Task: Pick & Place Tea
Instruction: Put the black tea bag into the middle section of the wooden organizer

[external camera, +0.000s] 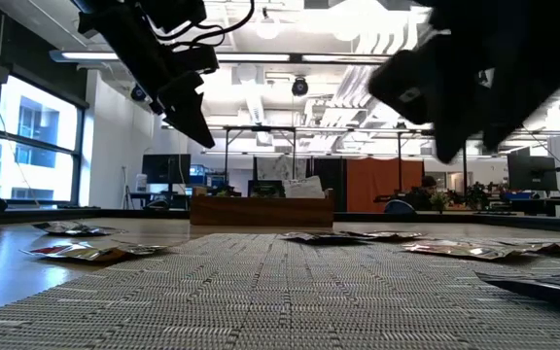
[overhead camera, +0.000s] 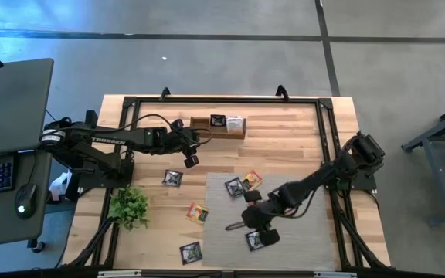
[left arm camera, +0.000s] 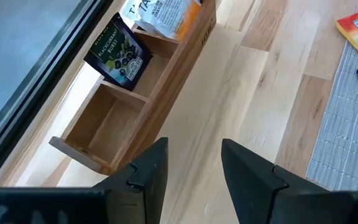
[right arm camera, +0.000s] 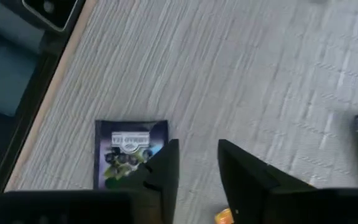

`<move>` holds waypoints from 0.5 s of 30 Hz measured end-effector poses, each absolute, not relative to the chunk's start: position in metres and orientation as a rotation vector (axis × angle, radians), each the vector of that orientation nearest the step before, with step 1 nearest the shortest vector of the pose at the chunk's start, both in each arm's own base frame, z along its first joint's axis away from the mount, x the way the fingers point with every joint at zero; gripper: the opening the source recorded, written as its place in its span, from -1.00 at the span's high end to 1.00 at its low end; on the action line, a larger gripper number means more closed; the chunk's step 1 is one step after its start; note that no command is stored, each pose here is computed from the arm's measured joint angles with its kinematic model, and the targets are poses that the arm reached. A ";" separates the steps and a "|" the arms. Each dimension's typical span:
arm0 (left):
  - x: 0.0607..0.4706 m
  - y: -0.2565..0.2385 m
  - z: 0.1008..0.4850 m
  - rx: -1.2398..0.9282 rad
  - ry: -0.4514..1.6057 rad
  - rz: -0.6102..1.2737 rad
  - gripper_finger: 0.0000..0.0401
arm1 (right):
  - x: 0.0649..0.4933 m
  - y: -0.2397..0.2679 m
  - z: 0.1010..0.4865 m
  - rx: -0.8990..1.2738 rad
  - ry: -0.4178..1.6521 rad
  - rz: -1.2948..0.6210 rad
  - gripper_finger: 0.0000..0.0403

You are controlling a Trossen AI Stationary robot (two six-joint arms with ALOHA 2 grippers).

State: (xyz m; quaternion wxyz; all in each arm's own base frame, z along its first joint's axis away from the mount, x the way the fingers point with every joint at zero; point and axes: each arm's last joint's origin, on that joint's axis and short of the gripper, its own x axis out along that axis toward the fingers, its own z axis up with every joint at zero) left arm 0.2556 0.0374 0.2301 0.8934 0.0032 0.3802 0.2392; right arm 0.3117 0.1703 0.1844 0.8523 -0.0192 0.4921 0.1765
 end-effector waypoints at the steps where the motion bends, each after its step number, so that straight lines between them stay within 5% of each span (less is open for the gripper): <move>1: 0.256 0.037 0.230 0.005 0.786 0.497 0.27 | 0.310 0.174 0.183 -0.041 1.043 0.370 0.39; 8: 0.256 0.037 0.230 -0.002 0.787 0.483 0.27 | 0.302 0.195 0.171 -0.042 1.066 0.367 0.08; 15: 0.256 0.037 0.230 -0.006 0.791 0.473 0.27 | 0.292 0.219 0.140 -0.093 1.144 0.398 -0.02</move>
